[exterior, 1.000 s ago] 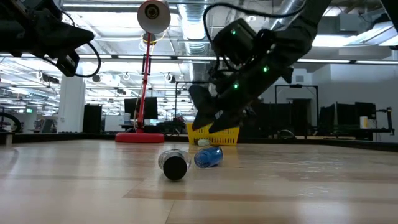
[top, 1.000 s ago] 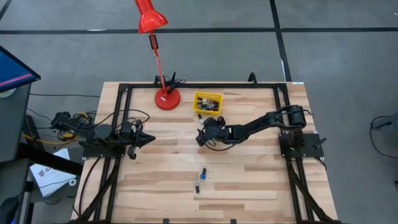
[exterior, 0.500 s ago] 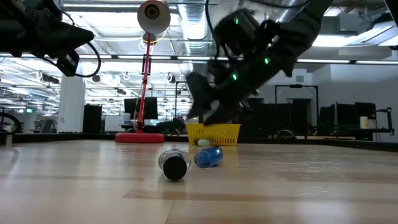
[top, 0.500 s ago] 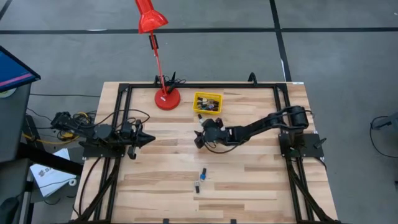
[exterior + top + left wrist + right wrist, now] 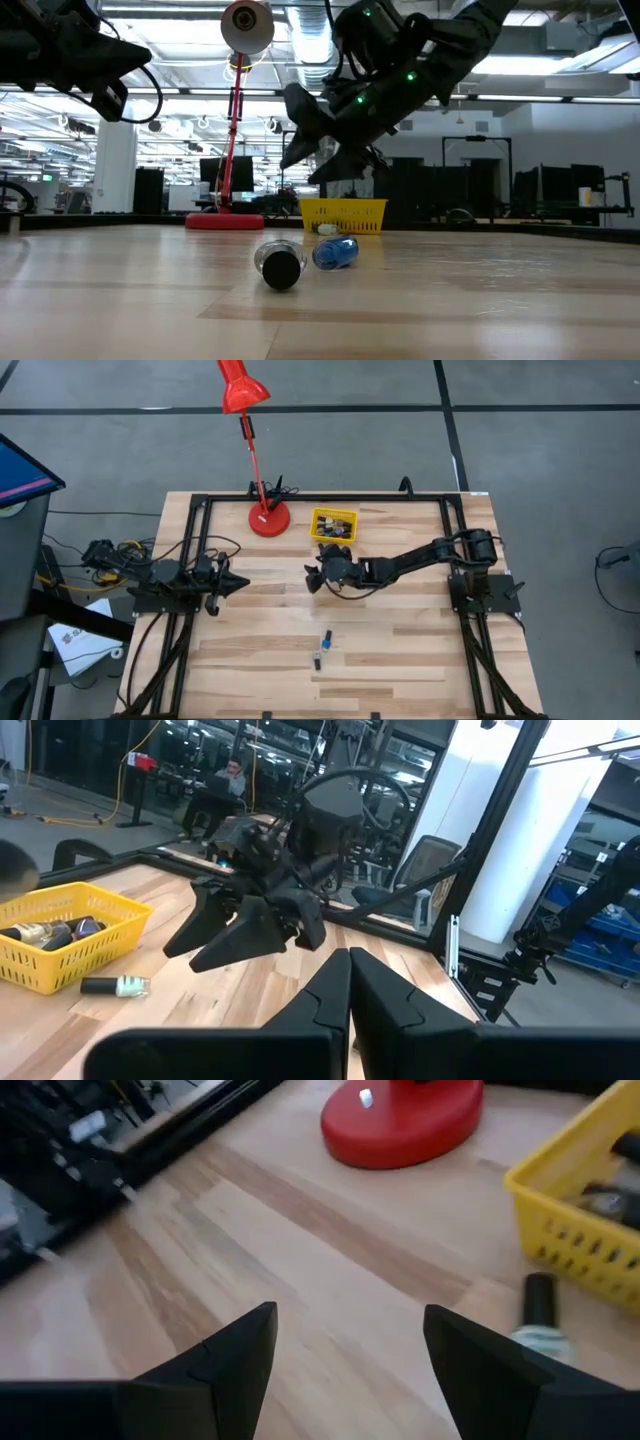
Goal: Pick & Place Nail Polish
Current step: Put the light blue nail polish bottle into the yellow bin
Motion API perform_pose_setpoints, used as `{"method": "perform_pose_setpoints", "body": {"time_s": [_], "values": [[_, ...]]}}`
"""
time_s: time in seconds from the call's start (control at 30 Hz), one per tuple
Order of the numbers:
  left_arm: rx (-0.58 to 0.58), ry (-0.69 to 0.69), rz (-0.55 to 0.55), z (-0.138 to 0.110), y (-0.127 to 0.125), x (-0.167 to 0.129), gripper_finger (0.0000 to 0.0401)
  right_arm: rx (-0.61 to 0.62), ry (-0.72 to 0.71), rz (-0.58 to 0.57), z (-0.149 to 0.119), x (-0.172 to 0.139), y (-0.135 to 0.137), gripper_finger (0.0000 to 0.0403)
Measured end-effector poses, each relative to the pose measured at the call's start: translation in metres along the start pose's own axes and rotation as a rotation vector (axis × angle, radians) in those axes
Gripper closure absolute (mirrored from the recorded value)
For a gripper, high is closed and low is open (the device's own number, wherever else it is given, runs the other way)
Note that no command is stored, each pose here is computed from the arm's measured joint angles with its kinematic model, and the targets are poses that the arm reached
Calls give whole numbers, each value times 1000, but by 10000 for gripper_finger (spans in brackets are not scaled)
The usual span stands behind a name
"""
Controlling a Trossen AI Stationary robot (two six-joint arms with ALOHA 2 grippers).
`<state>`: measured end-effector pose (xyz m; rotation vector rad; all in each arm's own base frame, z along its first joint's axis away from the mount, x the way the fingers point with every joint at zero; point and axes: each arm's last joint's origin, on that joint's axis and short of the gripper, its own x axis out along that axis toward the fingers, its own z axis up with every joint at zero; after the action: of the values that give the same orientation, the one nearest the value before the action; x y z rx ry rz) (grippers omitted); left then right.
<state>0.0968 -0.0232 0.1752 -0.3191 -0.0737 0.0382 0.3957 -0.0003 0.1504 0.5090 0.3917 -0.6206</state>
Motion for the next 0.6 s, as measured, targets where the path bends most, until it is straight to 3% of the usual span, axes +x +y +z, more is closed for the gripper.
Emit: {"method": "perform_pose_setpoints", "body": {"time_s": [0.1, 0.27, 0.47, 0.6], "values": [[0, 0, 0, 0, 0, 0, 400, -7, -11, 17, 4, 1, 2, 159], [-1, -2, -1, 0, 0, 0, 400, -252, -203, 57, 32, -35, 31, 159], [-3, -6, -2, 1, 0, 0, 400, -419, -307, -153, 53, -95, 39, 159], [-3, -7, -2, 1, 0, 0, 400, -377, -234, -192, 31, -93, 20, 159]]}}
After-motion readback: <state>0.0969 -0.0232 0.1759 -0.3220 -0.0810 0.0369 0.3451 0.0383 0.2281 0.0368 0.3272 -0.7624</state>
